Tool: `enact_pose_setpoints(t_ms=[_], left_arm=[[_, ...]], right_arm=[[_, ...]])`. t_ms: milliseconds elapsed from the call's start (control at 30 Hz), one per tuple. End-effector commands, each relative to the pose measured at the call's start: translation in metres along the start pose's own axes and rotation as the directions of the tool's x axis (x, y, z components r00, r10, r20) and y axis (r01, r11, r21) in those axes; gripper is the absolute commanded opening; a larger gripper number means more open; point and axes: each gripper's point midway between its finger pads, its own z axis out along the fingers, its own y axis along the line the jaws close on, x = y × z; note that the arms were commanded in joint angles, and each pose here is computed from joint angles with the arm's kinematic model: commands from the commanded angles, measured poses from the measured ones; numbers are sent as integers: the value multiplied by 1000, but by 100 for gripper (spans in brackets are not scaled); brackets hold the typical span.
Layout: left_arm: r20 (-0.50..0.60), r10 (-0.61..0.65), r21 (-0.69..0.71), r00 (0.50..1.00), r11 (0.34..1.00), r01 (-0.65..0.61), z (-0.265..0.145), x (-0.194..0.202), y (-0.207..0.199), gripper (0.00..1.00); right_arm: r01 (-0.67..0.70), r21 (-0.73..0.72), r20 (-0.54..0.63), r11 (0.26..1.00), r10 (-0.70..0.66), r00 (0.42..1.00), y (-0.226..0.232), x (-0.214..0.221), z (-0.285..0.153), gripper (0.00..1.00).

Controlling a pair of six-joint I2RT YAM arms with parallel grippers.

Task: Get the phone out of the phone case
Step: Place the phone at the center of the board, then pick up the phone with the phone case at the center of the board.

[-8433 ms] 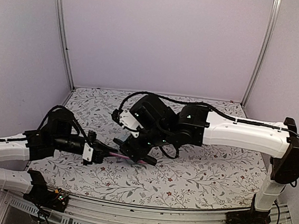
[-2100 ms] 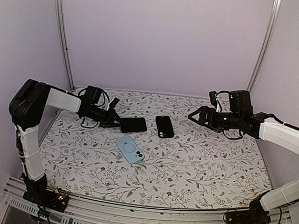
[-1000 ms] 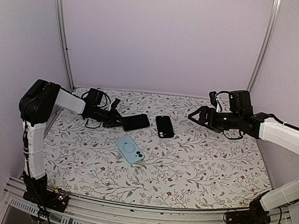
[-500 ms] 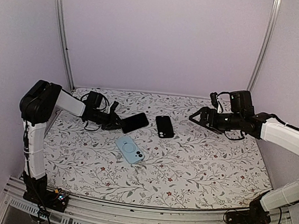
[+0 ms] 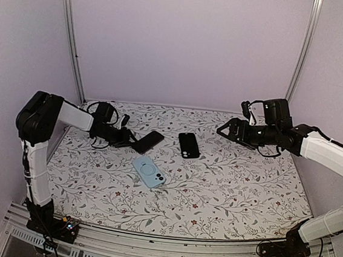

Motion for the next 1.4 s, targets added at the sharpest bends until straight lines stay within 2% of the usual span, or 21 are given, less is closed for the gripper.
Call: enact_pose_setpoints(t_ms=[0, 133, 267, 433, 500, 567, 633, 733, 800, 900, 1033, 1367], left_arm=[[11, 5, -67, 1000, 998, -4, -15, -2, 11, 47], [40, 14, -84, 999, 996, -10, -29, -6, 9, 57], [95, 62, -156, 993, 987, -47, -64, -19, 0, 62], [195, 149, -254, 969, 962, -97, -126, -42, -26, 83], [245, 180, -296, 953, 949, -103, -154, -49, -36, 99], [293, 218, -360, 931, 927, -104, -184, -56, -42, 99], [333, 270, -451, 903, 887, -99, -215, -62, -42, 99], [389, 388, -559, 836, 820, -121, -256, -70, -46, 99], [424, 445, -600, 789, 790, -123, -275, -69, -47, 99], [432, 508, -608, 745, 775, -175, -283, -56, -52, 99], [390, 523, -645, 758, 742, -181, -286, -49, -45, 99], [420, 557, -642, 716, 741, -199, -301, -46, -57, 99]], right_arm=[[32, 10, 39, 999, -32, 999, 10, -13, -8, 99], [53, -10, 29, 999, -53, 998, 20, -9, -4, 99], [155, -34, 0, 987, -155, 988, 47, 2, 9, 99], [329, 38, -57, 943, -327, 943, 73, 23, 43, 99], [417, 61, -104, 907, -410, 906, 85, 40, 65, 99], [499, 115, -145, 859, -483, 864, 90, 52, 86, 99], [558, 110, -177, 823, -536, 826, 101, 64, 104, 99], [603, 86, -210, 793, -577, 789, 116, 81, 130, 99], [626, 65, -249, 777, -595, 765, 126, 96, 152, 99], [645, 54, -302, 762, -604, 738, 134, 113, 175, 99], [649, 60, -424, 758, -569, 705, 112, 148, 208, 99], [650, 77, -501, 756, -534, 681, 92, 174, 238, 99]])
